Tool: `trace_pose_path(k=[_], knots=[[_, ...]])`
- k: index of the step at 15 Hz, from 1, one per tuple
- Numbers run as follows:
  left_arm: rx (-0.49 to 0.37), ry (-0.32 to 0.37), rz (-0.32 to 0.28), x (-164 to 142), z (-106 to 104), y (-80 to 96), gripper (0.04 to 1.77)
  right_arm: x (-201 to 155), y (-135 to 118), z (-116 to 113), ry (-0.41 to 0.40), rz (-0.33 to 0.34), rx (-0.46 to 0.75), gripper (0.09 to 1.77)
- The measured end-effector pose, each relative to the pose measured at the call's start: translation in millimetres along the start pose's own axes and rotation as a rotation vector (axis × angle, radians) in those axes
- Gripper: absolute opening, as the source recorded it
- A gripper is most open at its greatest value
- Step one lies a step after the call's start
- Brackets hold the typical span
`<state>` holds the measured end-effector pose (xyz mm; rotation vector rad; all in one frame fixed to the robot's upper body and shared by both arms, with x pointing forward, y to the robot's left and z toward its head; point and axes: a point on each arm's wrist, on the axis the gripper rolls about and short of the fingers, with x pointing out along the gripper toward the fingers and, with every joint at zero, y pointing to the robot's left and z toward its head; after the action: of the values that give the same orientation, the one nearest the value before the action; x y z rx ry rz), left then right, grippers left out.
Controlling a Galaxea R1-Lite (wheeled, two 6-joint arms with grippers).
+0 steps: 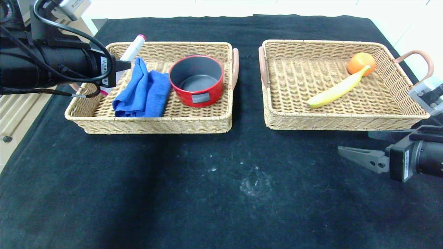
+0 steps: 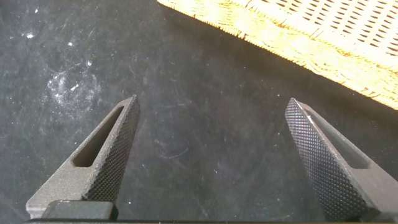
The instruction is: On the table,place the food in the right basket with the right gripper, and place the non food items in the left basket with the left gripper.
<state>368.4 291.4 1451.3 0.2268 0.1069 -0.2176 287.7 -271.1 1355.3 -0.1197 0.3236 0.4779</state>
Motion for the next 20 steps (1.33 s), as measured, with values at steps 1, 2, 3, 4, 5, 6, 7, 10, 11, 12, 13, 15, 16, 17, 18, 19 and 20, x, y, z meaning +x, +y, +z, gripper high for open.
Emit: trace_pose_path(k=[1,2,3,4,5,6,7,10,11,12,13,15,16,17,18,19,20], knots=[[-0.011,0.005,0.009,6,-2,7.0,0.26,0,0,0,0.002,0.000,0.000,1.71],[-0.023,0.014,0.016,12,-5,13.6,0.26,1,0,0,0.003,-0.001,0.001,1.71],[-0.041,0.021,0.023,19,-8,19.9,0.26,1,0,0,0.003,0.000,0.002,1.71],[-0.057,0.028,0.026,24,-11,25.5,0.26,1,0,0,0.003,-0.001,0.002,1.71],[-0.066,0.033,0.027,30,-14,30.6,0.26,1,0,0,0.003,0.000,0.002,1.71],[-0.072,0.036,0.025,34,-16,35.5,0.26,1,0,0,0.003,0.000,0.002,1.71],[-0.075,0.039,0.024,37,-18,39.0,0.26,1,0,0,0.003,0.001,0.002,1.71],[-0.083,0.017,0.036,42,-19,45.9,0.26,1,0,0,0.001,0.001,0.002,1.71],[-0.091,0.004,0.032,43,-18,47.1,0.26,0,0,0,0.001,0.000,0.002,1.71],[-0.093,0.002,0.028,43,-19,47.8,0.45,0,0,0,0.000,0.000,0.002,1.71],[-0.094,0.001,0.025,43,-20,48.8,0.60,0,0,0,-0.001,0.000,0.002,1.71],[-0.096,0.001,0.002,42,-21,50.3,0.85,0,0,0,-0.001,0.000,0.004,1.71],[-0.097,0.005,0.001,42,-22,50.9,0.95,0,0,1,-0.002,0.001,0.003,1.71],[-0.098,0.008,0.002,42,-23,51.4,1.04,0,0,1,-0.002,0.000,0.003,1.71],[-0.099,0.013,0.003,42,-25,51.7,1.13,0,0,1,-0.003,0.000,0.003,1.71],[-0.100,0.016,0.005,41,-26,52.2,1.20,0,0,1,-0.003,0.000,0.004,1.71],[-0.101,0.018,0.007,40,-27,52.5,1.26,0,0,1,-0.004,0.000,0.004,1.71]])
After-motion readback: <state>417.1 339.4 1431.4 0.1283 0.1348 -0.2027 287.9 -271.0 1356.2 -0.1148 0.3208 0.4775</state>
